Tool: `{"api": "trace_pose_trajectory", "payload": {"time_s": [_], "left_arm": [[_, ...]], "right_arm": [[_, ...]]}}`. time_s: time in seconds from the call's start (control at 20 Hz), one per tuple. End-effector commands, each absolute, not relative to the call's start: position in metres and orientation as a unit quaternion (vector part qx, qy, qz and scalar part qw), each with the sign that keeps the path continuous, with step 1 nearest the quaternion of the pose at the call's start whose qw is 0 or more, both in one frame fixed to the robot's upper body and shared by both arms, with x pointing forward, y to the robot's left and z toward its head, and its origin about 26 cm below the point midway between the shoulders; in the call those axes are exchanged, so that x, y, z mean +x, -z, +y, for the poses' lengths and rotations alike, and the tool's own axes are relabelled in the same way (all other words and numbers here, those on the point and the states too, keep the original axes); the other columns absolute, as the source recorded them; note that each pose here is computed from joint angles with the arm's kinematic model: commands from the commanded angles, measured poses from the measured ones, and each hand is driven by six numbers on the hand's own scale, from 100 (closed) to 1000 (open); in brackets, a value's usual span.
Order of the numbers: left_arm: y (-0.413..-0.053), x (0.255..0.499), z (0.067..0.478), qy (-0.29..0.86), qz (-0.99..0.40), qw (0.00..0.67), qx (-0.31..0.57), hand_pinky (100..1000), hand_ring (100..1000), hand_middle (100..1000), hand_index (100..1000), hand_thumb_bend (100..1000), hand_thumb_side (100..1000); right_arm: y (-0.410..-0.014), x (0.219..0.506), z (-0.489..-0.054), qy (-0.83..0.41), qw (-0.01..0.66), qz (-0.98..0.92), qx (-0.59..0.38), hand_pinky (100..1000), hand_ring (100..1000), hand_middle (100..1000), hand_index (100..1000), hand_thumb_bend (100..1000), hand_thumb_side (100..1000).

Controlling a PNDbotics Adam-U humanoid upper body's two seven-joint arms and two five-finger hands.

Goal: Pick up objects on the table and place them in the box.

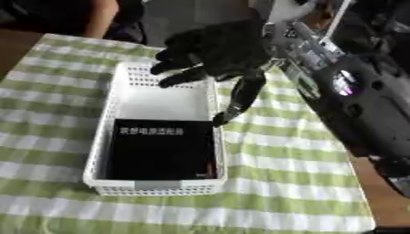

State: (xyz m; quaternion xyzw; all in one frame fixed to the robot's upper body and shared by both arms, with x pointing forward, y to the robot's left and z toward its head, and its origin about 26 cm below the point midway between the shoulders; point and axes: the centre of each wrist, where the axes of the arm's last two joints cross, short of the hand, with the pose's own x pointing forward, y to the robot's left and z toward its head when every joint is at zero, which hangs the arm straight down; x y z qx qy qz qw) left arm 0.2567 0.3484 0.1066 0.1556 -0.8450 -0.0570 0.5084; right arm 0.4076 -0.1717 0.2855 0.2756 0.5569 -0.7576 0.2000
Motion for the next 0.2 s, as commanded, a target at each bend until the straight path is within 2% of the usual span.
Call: {"api": "trace_pose_trajectory", "payload": {"time_s": [0.05,0.2], "left_arm": [[-0.112,0.258,0.348,0.061,-0.850,0.499,0.155,778,1000,1000,887,175,1000],[-0.112,0.258,0.348,0.061,-0.850,0.499,0.157,778,1000,1000,886,175,1000]], "right_arm": [[-0.318,0.400,-0.200,0.739,0.197,0.554,0.329,1000,1000,1000,1000,577,644],[-0.333,0.393,-0.218,0.717,0.192,0.561,0.367,1000,1000,1000,1000,541,682]]}}
